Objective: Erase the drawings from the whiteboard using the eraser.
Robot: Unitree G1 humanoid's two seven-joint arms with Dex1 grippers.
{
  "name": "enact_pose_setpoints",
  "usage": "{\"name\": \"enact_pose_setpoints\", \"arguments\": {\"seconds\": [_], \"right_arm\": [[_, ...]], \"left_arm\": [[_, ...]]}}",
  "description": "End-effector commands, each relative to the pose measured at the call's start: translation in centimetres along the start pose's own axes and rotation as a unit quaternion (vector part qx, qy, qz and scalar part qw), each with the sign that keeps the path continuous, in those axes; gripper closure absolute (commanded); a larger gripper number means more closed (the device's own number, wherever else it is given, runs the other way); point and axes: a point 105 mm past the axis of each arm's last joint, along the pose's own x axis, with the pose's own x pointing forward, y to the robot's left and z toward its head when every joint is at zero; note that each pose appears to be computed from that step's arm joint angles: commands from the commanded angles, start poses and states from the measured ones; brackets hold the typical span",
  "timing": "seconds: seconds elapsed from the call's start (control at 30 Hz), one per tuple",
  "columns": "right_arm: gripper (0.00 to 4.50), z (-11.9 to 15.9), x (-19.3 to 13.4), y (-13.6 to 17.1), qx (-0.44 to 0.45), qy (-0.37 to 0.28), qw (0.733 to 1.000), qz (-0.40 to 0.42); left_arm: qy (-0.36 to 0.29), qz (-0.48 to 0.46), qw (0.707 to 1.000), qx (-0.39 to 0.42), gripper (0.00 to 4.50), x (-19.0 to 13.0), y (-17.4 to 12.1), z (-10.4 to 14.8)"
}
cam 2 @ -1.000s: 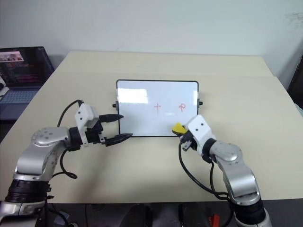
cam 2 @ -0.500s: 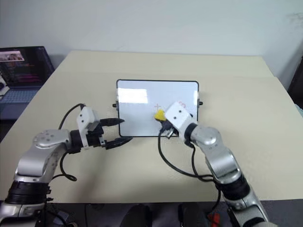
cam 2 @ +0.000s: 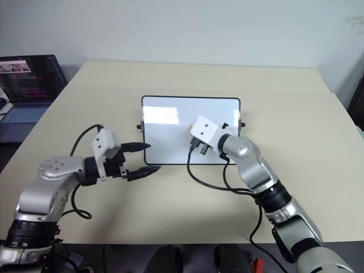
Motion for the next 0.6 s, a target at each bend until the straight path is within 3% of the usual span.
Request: {"name": "enact_pose_setpoints", "arguments": {"seconds": [0.03, 0.23, 0.33, 0.6], "right_arm": [[3.51, -0.9, -0.2, 1.4, -0.013, 0.023, 0.999, 0.035], [3.51, 0.8, 0.2, -3.1, -0.034, -0.005, 0.995, -0.092], [3.51, 1.8, 0.5, -3.5, -0.034, -0.023, 0.994, -0.105], [3.51, 1.0, 1.2, -0.2, -0.047, -0.002, 0.999, -0.010]], "left_arm": [[-0.013, -0.001, 1.000, 0.020, 0.00, -0.2, -0.1, 1.2], [-0.013, -0.005, 1.000, 0.019, 0.00, 0.0, -0.1, 1.2], [-0.013, -0.006, 1.000, 0.018, 0.00, 0.1, -0.1, 1.1], [-0.014, -0.008, 1.000, 0.017, 0.00, 0.1, -0.2, 1.1]]}}
